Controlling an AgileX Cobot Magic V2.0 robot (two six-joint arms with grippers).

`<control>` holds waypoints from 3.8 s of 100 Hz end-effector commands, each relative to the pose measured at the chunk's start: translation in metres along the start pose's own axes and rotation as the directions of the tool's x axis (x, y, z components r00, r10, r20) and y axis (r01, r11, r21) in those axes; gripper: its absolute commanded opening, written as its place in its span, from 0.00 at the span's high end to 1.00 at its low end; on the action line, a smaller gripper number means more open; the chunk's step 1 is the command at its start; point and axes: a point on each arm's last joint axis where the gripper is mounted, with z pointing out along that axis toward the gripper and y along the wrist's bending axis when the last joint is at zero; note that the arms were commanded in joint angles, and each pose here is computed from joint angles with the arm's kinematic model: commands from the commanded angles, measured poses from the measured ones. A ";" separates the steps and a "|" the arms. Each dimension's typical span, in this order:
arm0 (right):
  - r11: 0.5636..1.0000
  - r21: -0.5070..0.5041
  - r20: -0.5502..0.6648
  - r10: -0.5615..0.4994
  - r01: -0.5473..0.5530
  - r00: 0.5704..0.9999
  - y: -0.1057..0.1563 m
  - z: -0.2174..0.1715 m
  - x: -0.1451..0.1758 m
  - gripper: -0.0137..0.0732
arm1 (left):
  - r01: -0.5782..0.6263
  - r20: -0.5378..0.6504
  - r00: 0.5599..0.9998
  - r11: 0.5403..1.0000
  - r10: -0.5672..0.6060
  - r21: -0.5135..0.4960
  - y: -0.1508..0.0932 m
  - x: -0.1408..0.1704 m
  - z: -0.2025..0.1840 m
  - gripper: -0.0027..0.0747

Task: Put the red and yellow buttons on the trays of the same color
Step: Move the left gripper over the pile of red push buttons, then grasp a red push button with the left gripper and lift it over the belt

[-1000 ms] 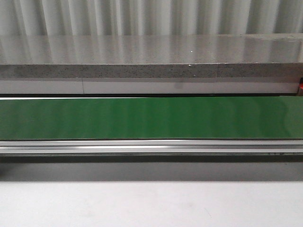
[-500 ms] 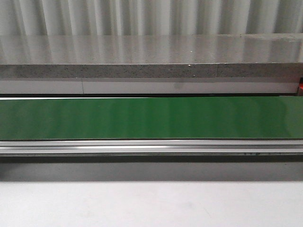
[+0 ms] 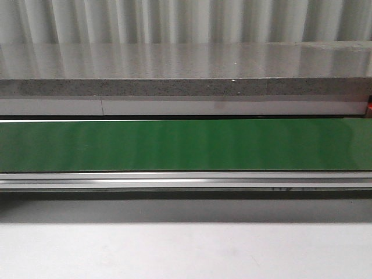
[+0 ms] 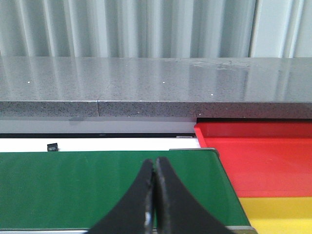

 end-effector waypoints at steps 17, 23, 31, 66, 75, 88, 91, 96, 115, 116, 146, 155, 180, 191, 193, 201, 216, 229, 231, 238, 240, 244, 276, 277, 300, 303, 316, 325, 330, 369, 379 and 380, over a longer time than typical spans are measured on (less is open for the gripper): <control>1.000 -0.006 0.096 -0.012 0.013 0.995 0.001 -0.002 -0.008 0.92 | 0.012 -0.036 0.999 1.000 -0.012 -0.001 -0.001 -0.032 0.018 0.96; 1.000 -0.006 0.096 -0.012 0.013 0.995 0.001 -0.002 -0.008 0.92 | 0.012 -0.069 0.998 1.000 -0.012 -0.002 -0.001 -0.036 0.025 0.88; 1.000 -0.006 0.096 -0.012 0.013 0.995 0.001 -0.002 -0.008 0.92 | 0.012 -0.096 0.995 1.000 -0.013 -0.003 -0.001 -0.043 0.032 0.68; 1.000 -0.006 0.096 -0.012 0.013 0.995 0.001 -0.002 -0.008 0.92 | 0.106 -0.226 0.967 0.991 -0.121 -0.075 0.006 -0.078 0.061 0.37; 1.000 -0.006 0.096 -0.012 0.013 0.995 0.001 -0.002 -0.008 0.92 | 0.129 -0.299 0.940 0.982 -0.165 -0.136 0.015 -0.085 0.070 0.37; 1.000 -0.006 0.096 -0.012 0.013 0.995 0.001 -0.002 -0.008 0.92 | 0.175 -0.416 0.870 0.956 -0.263 -0.237 0.034 -0.089 0.084 0.37; 1.000 -0.006 0.096 -0.012 0.013 0.995 0.001 -0.002 -0.008 0.92 | 0.182 -0.436 0.854 0.948 -0.284 -0.261 0.039 -0.089 0.087 0.37; 1.000 -0.006 0.096 -0.012 0.013 0.995 0.001 -0.002 -0.008 0.92 | 0.198 -0.459 0.826 0.931 -0.328 -0.308 0.049 -0.090 0.091 0.37; 1.000 -0.006 0.096 -0.012 0.013 0.995 0.001 -0.002 -0.008 0.92 | 0.259 -0.562 0.660 0.852 -0.499 -0.454 0.083 -0.079 0.103 0.37; 1.000 -0.006 0.096 -0.012 0.013 0.995 0.001 -0.002 -0.008 0.92 | 0.262 -0.570 0.646 0.849 -0.508 -0.459 0.084 -0.078 0.105 0.37; 1.000 -0.006 0.096 -0.012 0.013 0.995 0.001 -0.002 -0.008 0.92 | 0.454 -0.505 0.490 0.702 -0.711 -0.549 0.117 -0.061 0.129 0.37; 1.000 -0.006 0.096 -0.012 0.013 0.995 0.001 -0.002 -0.008 0.92 | 0.495 -0.478 0.417 0.634 -0.773 -0.594 0.124 -0.053 0.137 0.37; 1.000 -0.006 0.096 -0.012 0.013 0.995 0.001 -0.002 -0.008 0.92 | 0.518 -0.455 0.375 0.590 -0.808 -0.619 0.139 -0.049 0.159 0.37; 1.000 -0.006 0.096 -0.012 0.013 0.995 0.001 -0.002 -0.008 0.92 | 0.518 -0.454 0.362 0.581 -0.814 -0.629 0.144 -0.048 0.166 0.37; 1.000 -0.006 0.096 -0.012 0.013 0.995 0.001 -0.002 -0.008 0.92 | 0.518 -0.450 0.361 0.577 -0.817 -0.632 0.145 -0.047 0.168 0.37; 1.000 -0.006 0.096 -0.012 0.013 0.995 0.001 -0.002 -0.008 0.92 | 0.529 -0.418 0.352 0.547 -0.837 -0.650 0.148 -0.045 0.171 0.37; 1.000 -0.006 0.096 -0.012 0.013 0.995 0.001 -0.002 -0.008 0.92 | 0.531 -0.407 0.321 0.518 -0.855 -0.670 0.151 -0.038 0.178 0.37; 1.000 -0.006 0.096 -0.012 0.013 0.995 0.001 -0.002 -0.008 0.92 | 0.523 -0.418 0.299 0.513 -0.858 -0.680 0.154 -0.031 0.184 0.37; 1.000 -0.006 0.096 -0.012 0.013 0.995 0.001 -0.002 -0.008 0.92 | 0.522 -0.419 0.295 0.512 -0.859 -0.682 0.154 -0.030 0.185 0.37; 1.000 -0.006 0.096 -0.012 0.013 0.995 0.001 -0.002 -0.008 0.92 | 0.520 -0.421 0.290 0.511 -0.859 -0.684 0.155 -0.028 0.187 0.37; 1.000 -0.006 0.096 -0.012 0.013 0.995 0.001 -0.002 -0.008 0.92 | 0.520 -0.421 0.290 0.511 -0.860 -0.685 0.156 -0.028 0.188 0.37; 1.000 -0.006 0.096 -0.012 0.013 0.995 0.001 -0.002 -0.008 0.92 | 0.521 -0.420 0.291 0.510 -0.860 -0.684 0.156 -0.028 0.189 0.37; 1.000 -0.006 0.096 -0.012 0.013 0.995 0.001 -0.002 -0.008 0.92 | 0.521 -0.420 0.294 0.512 -0.859 -0.683 0.157 -0.028 0.190 0.71; 1.000 -0.006 0.096 -0.012 0.013 0.995 0.001 -0.002 -0.008 0.92 | 0.520 -0.420 0.293 0.512 -0.859 -0.683 0.157 -0.028 0.190 0.73; 1.000 -0.006 0.096 -0.012 0.013 0.995 0.001 -0.002 -0.008 0.92 | 0.504 -0.443 0.299 0.534 -0.845 -0.678 0.155 -0.030 0.185 0.77; 1.000 -0.006 0.096 -0.012 0.013 0.995 0.001 -0.002 -0.008 0.92 | 0.505 -0.445 0.311 0.543 -0.840 -0.671 0.154 -0.034 0.182 0.77; 1.000 -0.006 0.096 -0.012 0.013 0.995 0.001 -0.002 -0.008 0.92 | 0.506 -0.441 0.390 0.588 -0.808 -0.631 0.148 -0.055 0.167 0.77; 1.000 -0.006 0.096 -0.012 0.013 0.995 0.001 -0.002 -0.008 0.92 | 0.498 -0.445 0.449 0.631 -0.774 -0.594 0.143 -0.072 0.156 0.77; 1.000 -0.006 0.096 -0.012 0.013 0.995 0.001 -0.002 -0.008 0.92 | 0.495 -0.446 0.475 0.649 -0.759 -0.578 0.141 -0.082 0.149 0.77; 1.000 -0.006 0.096 -0.012 0.013 0.995 0.001 -0.002 -0.008 0.92 | 0.412 -0.505 0.667 0.836 -0.547 -0.362 0.100 -0.160 0.147 0.77; 1.000 -0.006 0.096 -0.012 0.013 0.995 0.001 -0.002 -0.008 0.92 | 0.393 -0.544 0.672 0.865 -0.502 -0.313 0.086 -0.164 0.158 0.77; 1.000 -0.006 0.096 -0.012 0.013 0.995 0.001 -0.002 -0.008 0.92 | 0.391 -0.550 0.669 0.866 -0.500 -0.312 0.086 -0.163 0.160 0.77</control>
